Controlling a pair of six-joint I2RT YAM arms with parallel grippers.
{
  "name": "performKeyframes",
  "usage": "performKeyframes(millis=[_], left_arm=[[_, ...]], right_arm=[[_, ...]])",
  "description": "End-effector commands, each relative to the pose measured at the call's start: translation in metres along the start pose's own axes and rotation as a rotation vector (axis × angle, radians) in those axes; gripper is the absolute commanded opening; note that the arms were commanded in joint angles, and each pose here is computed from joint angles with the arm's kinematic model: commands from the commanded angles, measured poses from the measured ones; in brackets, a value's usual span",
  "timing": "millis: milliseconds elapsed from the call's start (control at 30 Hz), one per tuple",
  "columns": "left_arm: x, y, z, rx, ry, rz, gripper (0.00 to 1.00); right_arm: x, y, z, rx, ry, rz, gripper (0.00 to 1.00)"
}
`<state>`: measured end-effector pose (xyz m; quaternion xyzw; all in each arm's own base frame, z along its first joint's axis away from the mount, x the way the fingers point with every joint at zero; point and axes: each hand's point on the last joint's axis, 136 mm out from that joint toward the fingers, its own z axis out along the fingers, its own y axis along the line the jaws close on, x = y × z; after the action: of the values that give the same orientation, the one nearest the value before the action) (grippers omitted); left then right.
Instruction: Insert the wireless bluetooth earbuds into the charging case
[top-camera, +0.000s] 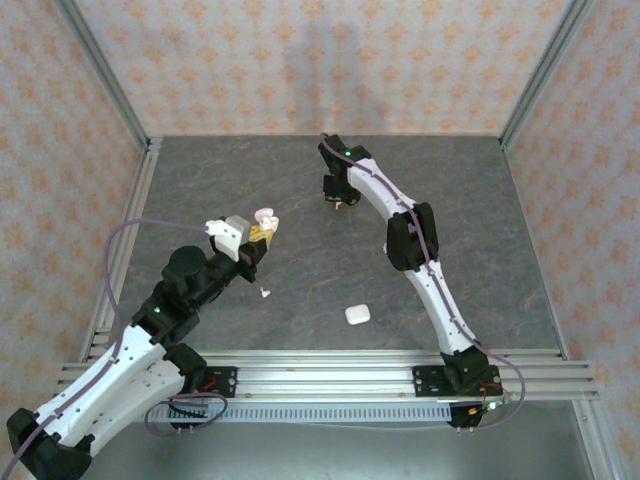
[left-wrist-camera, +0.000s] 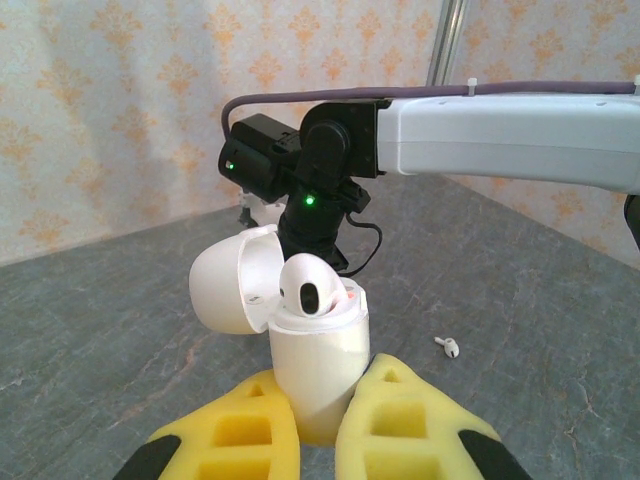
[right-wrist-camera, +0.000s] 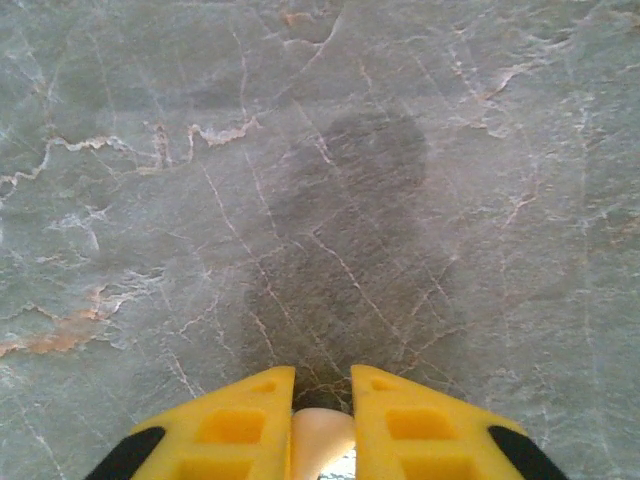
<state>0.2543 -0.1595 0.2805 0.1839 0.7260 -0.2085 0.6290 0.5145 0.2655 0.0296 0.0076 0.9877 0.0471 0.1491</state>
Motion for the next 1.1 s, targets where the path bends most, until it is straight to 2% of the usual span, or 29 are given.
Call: performKeyframes(millis=[0,333,433,800,1067], left_arm=[[-0.007,0.002,-0.004,-0.015,-0.020,-0.008,0.00],[-0.011,-0.007,-0.010,0.035,-0.019,0.048,0.00],[-0.012,-0.012,-0.009,0.068,-0.031,0.052,0.00],[-0.023,-0.016,-0.006,0.084,-0.056,0.052,0.00],[-0.038,-0.019,0.001,0.101,-0.103,0.034,0.00]], right_arm=[[0.011,0.000,-0.006,0.001,0.047,-0.029,0.16],[0.040,-0.010,-0.045,-0.013,0.114,-0.030,0.11],[0.045,-0.011,-0.063,-0.034,0.077,-0.018,0.11],[0.059,-0.003,-0.157,-0.138,-0.193,0.031,0.11],[0.076,0.032,-0.240,-0.309,-0.441,0.023,0.11]])
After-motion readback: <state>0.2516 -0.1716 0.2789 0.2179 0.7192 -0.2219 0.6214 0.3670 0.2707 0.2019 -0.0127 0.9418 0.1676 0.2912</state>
